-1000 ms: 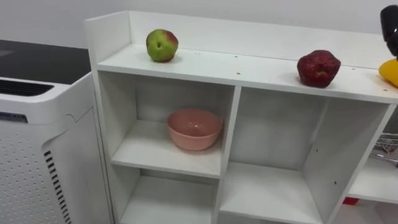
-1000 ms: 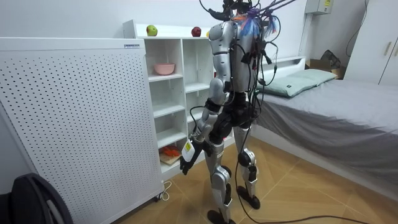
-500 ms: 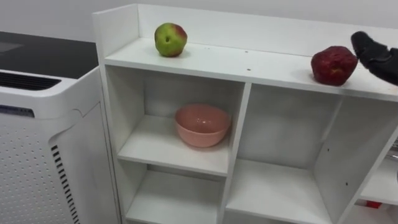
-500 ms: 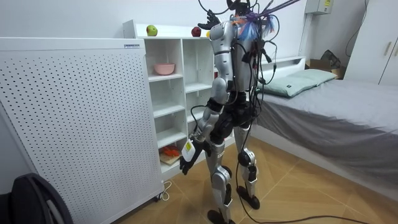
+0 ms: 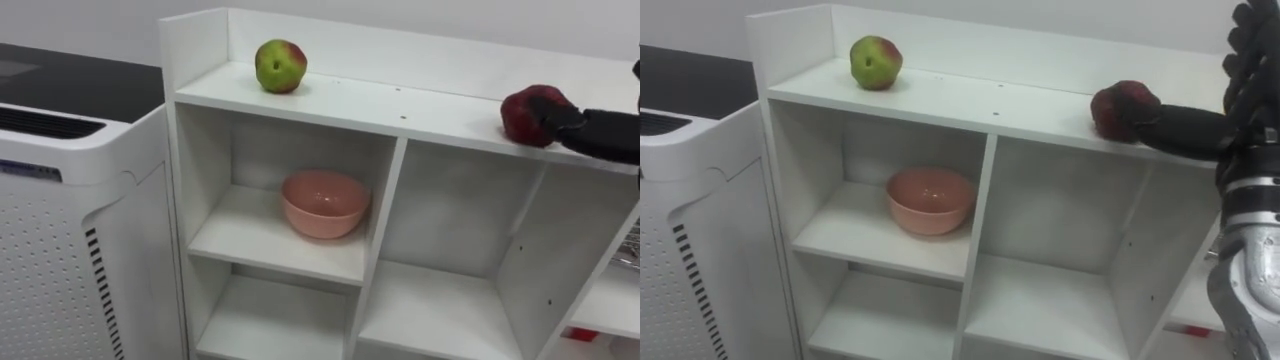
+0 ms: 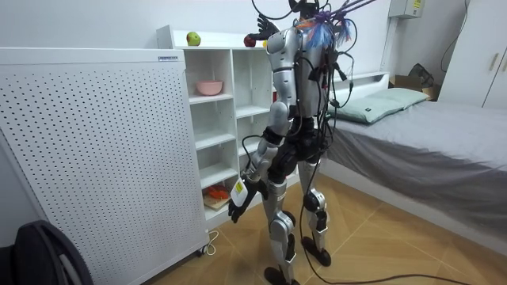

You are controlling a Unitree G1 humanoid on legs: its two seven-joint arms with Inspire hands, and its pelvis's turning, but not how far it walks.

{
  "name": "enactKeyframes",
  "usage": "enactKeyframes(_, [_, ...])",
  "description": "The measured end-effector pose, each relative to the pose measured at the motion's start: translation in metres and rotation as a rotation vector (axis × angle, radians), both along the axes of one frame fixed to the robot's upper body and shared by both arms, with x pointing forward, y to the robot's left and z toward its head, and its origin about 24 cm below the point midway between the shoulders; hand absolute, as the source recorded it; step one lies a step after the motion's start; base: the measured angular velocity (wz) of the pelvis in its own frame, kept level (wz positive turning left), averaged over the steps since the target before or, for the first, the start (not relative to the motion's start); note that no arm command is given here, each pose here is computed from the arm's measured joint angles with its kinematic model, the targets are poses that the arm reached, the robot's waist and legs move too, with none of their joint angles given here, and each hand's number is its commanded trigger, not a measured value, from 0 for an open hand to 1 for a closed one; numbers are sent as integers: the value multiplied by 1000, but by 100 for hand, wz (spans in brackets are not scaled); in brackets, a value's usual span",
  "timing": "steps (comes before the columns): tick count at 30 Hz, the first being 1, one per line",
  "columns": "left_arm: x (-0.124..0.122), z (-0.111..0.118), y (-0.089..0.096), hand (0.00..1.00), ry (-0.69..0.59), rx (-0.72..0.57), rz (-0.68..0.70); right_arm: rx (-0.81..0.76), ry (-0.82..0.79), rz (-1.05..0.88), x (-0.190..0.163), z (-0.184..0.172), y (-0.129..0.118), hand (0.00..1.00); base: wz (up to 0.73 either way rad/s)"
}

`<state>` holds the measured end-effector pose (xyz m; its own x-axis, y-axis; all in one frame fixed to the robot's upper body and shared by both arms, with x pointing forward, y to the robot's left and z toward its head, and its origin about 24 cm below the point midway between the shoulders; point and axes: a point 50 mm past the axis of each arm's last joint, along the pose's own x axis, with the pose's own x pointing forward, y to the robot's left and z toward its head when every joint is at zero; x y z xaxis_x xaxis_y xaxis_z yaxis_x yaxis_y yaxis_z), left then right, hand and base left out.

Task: Arrange fruit in the closet

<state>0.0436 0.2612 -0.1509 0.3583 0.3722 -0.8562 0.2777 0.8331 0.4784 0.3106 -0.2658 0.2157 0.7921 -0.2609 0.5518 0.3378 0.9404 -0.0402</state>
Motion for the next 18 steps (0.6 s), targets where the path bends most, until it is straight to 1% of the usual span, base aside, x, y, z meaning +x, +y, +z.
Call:
enactKeyframes(12, [4,0,0,0,-8,-6,0,-80,57,96,5,-6,12,0,0])
enactKeyframes(13, [3,0,0,0,-8,-7,1,-83,64,105,6,-7,13,16,0])
enactKeyframes(14, [3,0,0,0,-7,-7,1,-84,77,125,7,-9,14,100,0])
enactKeyframes(18, [1,0,-1,0,4,-19,0,-92,119,149,10,-15,13,100,0])
